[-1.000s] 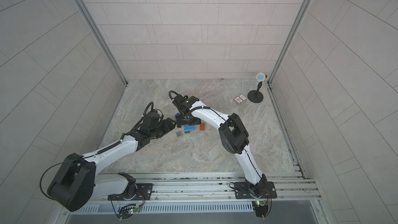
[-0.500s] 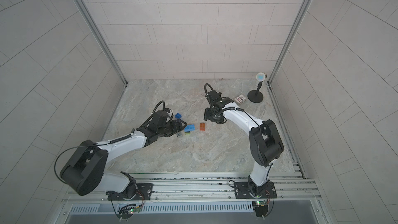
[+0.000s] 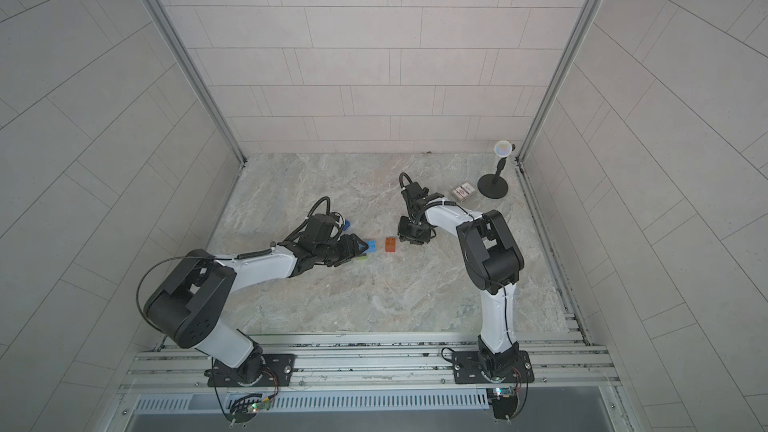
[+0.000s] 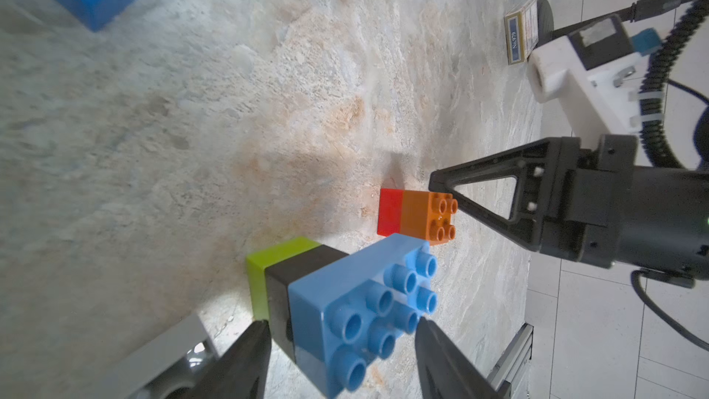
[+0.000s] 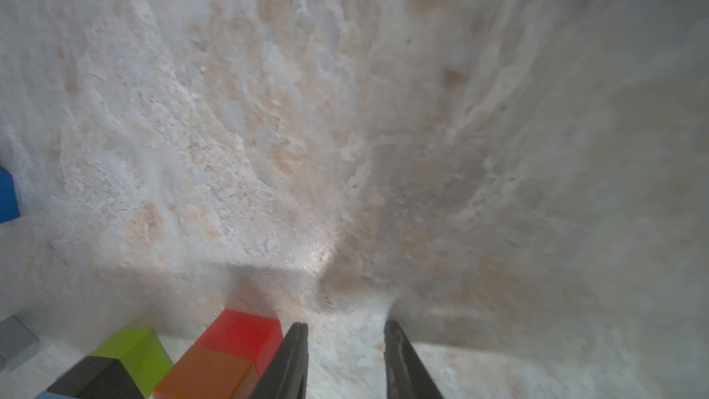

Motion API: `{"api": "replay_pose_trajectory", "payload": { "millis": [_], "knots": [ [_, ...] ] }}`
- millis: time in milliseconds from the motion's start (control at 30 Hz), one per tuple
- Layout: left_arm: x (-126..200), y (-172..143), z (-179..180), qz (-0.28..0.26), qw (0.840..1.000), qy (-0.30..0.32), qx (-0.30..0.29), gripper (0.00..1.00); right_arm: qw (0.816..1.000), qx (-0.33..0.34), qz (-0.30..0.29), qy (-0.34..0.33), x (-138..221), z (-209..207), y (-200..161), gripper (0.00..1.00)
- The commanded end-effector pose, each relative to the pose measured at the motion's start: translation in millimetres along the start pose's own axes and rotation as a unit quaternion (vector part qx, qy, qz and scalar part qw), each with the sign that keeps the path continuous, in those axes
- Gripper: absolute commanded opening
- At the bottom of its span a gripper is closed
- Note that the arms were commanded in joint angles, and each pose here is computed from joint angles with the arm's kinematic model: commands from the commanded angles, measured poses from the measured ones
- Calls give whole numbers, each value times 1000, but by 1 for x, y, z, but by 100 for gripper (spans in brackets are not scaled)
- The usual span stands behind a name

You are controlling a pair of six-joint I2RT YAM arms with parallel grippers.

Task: Assemble the letter h with lego
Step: Assemble the lego brick with the lego brick.

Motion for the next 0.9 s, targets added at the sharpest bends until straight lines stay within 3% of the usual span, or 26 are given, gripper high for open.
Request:
{"api": "replay_pose_trajectory", "payload": {
  "millis": [0,633,867],
  "knots": [
    [-2,5,-5,1,1000,-10,-7,63,1000,7,10,19,-6,5,1,34],
    [-15,6,4,10,1000,-3,-8,45,998,36,39,39,-20,13,-6,33],
    [-19,8,8,15,1000,-2,-4,43,997,40,43,41,-24,15,-8,32]
  ]
}}
Point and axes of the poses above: each gripper's point midway between its finger pads, its own x axis back along the fingers, its own z axis along the line the jaws close on, y = z × x, the point moved 9 cm from there along x, back along the fingers, and after that the axes turned 5 degrees about -x, right-handed, at the moved point
